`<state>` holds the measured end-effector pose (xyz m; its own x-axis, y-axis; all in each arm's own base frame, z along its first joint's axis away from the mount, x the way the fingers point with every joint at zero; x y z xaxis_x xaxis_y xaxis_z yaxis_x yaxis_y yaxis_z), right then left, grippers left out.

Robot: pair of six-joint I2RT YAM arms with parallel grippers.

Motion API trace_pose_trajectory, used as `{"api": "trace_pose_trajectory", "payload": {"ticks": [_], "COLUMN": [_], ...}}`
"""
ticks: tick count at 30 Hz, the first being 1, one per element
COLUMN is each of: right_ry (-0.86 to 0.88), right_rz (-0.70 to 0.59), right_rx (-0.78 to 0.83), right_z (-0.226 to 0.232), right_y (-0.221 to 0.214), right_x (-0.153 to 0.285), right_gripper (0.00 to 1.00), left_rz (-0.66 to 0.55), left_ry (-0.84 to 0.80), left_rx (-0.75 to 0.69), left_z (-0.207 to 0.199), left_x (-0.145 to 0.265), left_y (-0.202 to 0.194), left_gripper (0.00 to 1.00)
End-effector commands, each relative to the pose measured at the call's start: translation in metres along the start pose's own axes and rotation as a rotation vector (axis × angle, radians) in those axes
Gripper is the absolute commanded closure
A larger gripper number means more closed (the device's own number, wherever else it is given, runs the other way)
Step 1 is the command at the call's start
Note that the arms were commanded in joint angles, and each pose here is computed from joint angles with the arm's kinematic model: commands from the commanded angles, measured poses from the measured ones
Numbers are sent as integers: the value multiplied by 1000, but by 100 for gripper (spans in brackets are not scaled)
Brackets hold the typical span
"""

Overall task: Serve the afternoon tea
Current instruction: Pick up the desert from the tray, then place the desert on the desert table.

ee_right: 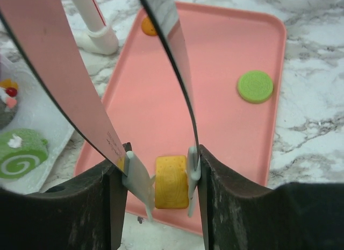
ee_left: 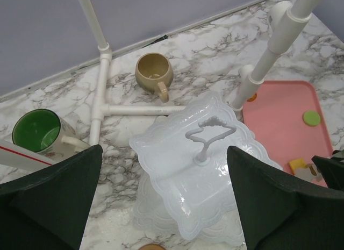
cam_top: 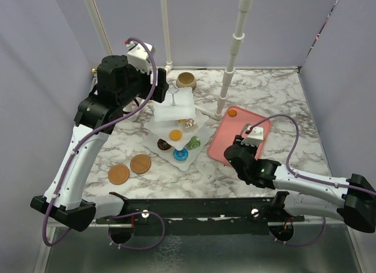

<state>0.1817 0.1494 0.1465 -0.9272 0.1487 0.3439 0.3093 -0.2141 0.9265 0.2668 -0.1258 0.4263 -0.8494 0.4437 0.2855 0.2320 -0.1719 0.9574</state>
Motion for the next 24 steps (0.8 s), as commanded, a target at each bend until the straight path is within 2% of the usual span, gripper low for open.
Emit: {"api": "trace_pose_trajectory", "payload": {"ticks": [1,5,12,18,24], "right_ry": [114,256,507,663,735], "right_rz": [-122,-238,-344,-347,-314], "right_rx": [-54,-100,-84,-35,15], "right_z": [26,53,116,163,191], "right_y": [58,119,208,238,237], "right_x": [11,27,56,65,61], "right_gripper": [76,79,80,80,80], "left_rz": [-19,-20,-27,-36,-32], "left_ry": [39,41,45,50,55], "left_rx": [-1,-1,-38,-54,-68], "left_z": [5,5,6,6,7], "left_x": [12,14,20,27,29], "left_y": [4,2,0,-2,-6], "left_gripper": [1,1,1,1,1]}}
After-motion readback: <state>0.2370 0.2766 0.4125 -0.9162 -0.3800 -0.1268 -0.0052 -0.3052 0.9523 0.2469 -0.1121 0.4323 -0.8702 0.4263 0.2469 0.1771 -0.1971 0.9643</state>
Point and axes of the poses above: each gripper's point midway between its finger pads, its own x axis back along the fingers, its own z axis along the line the jaws close on, y = z × x, the point moved 7 cm from there along x, back along the fingers, and after that the axes turned 4 degrees about -x, right-handed, at the moved point
